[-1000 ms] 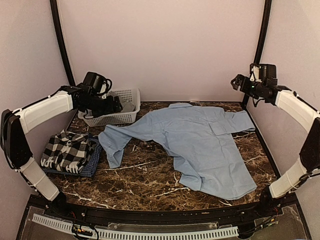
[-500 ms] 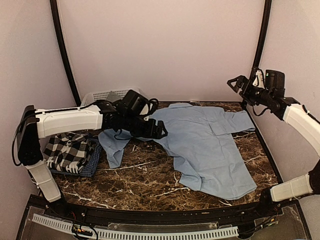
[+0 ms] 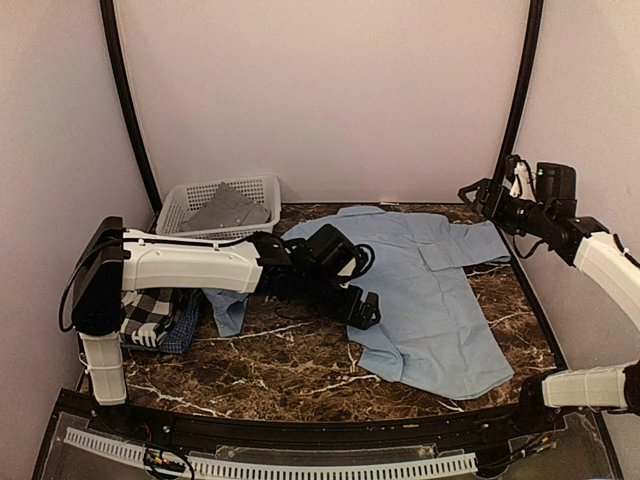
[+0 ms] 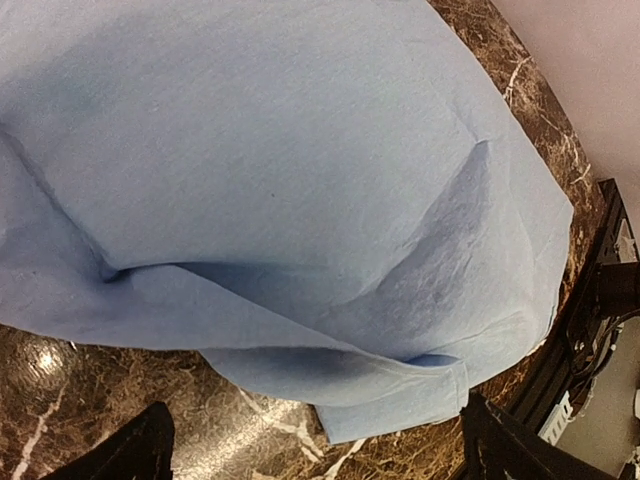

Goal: Fold and stack the long sleeve shirts
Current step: Flatten out the crumpled shirt at the center of the board.

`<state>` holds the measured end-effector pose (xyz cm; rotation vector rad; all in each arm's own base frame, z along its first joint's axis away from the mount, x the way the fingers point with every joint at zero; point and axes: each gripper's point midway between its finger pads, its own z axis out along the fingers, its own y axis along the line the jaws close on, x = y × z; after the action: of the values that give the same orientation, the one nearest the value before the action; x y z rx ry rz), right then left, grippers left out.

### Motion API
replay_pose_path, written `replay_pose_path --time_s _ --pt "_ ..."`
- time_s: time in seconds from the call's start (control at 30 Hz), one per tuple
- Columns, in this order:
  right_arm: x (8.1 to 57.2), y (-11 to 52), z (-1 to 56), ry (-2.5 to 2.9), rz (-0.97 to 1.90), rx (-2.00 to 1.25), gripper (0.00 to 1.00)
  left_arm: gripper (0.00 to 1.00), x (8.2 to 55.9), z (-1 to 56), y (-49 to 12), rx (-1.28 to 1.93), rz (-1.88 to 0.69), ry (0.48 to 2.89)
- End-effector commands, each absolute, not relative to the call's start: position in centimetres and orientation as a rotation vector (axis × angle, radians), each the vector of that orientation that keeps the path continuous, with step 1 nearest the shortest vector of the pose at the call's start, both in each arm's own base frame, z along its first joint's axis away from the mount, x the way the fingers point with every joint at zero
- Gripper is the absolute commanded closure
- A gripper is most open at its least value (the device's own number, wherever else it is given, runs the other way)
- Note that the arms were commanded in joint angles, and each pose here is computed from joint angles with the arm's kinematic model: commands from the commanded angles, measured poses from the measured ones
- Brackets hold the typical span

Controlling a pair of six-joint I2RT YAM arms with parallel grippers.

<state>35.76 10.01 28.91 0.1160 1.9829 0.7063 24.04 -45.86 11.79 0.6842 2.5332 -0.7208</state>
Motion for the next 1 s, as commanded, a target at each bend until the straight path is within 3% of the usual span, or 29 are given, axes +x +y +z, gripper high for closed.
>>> replay_pose_path --time_s 0.0,0.27,0.6,0.8,0.97 --pt "34.7 10.0 27.1 2.030 0.622 0.105 0.02 0.01 22.4 11.3 -46.3 0.713 -0.661 2.562" --pt "31.5 12.9 22.7 2.137 0.542 0.084 0.01 0.09 16.9 9.7 -48.8 0.915 -0.646 2.577" --pt "28.3 12.4 17.7 2.236 0.472 0.181 0.01 0.20 13.8 7.1 -52.9 0.942 -0.570 2.588" --pt "26.6 10.3 16.2 2.254 0.390 0.244 0.01 0.34 13.8 4.0 -53.0 0.833 -0.441 2.661" --pt "25.8 9.9 15.2 2.285 0.379 0.261 0.01 0.54 15.2 3.5 -51.6 0.691 -0.319 2.665"
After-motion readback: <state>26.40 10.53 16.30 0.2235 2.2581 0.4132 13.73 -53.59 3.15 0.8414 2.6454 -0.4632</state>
